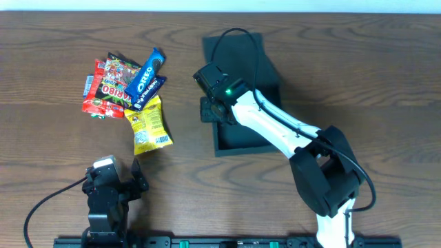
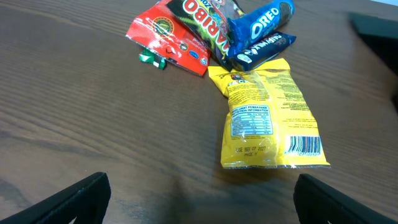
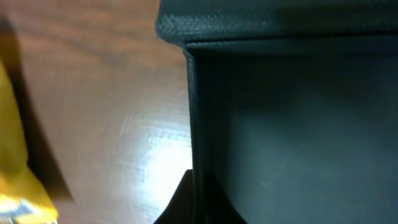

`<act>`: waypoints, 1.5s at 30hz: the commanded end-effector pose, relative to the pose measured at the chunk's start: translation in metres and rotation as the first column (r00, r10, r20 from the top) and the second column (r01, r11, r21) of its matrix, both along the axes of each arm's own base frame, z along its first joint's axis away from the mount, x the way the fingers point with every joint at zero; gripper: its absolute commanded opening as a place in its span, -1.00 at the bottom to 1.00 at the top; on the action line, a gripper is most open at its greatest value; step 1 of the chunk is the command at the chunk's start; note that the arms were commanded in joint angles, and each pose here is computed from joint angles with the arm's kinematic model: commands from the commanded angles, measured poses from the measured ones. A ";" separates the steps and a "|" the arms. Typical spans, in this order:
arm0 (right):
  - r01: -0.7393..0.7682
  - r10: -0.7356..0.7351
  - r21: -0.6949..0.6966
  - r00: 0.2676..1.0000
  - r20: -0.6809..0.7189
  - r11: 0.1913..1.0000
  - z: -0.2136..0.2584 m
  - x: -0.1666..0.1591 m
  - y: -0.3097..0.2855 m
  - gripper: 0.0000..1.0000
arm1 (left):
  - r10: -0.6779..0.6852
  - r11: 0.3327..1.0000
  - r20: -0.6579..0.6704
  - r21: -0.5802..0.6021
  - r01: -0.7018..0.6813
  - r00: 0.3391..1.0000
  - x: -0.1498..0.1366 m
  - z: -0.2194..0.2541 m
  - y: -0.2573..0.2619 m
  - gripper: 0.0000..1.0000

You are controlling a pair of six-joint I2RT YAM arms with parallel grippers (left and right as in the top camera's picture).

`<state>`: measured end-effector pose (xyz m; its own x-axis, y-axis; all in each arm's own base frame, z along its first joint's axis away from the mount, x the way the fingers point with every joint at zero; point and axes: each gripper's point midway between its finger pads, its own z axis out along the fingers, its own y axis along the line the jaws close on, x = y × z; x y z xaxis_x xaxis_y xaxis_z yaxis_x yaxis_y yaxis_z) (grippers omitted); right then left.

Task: Pack container

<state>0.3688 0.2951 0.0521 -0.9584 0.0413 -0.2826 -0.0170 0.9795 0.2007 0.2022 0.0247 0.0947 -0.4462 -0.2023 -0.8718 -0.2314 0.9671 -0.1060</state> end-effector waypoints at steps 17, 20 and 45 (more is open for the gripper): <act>0.040 -0.046 0.077 0.996 0.074 0.996 0.008 0.011 0.024 -0.97 | -0.004 1.000 -0.007 0.012 0.004 1.000 0.000 -0.004 0.001 0.90; 0.017 -0.024 0.082 0.996 0.085 0.996 0.009 0.008 0.032 -0.97 | -0.004 1.000 -0.007 0.012 0.004 1.000 0.000 -0.004 0.001 0.90; -0.225 0.155 0.130 0.899 0.411 0.966 0.158 0.026 0.039 0.99 | -0.004 1.000 -0.007 0.012 0.004 1.000 0.000 -0.004 0.001 0.90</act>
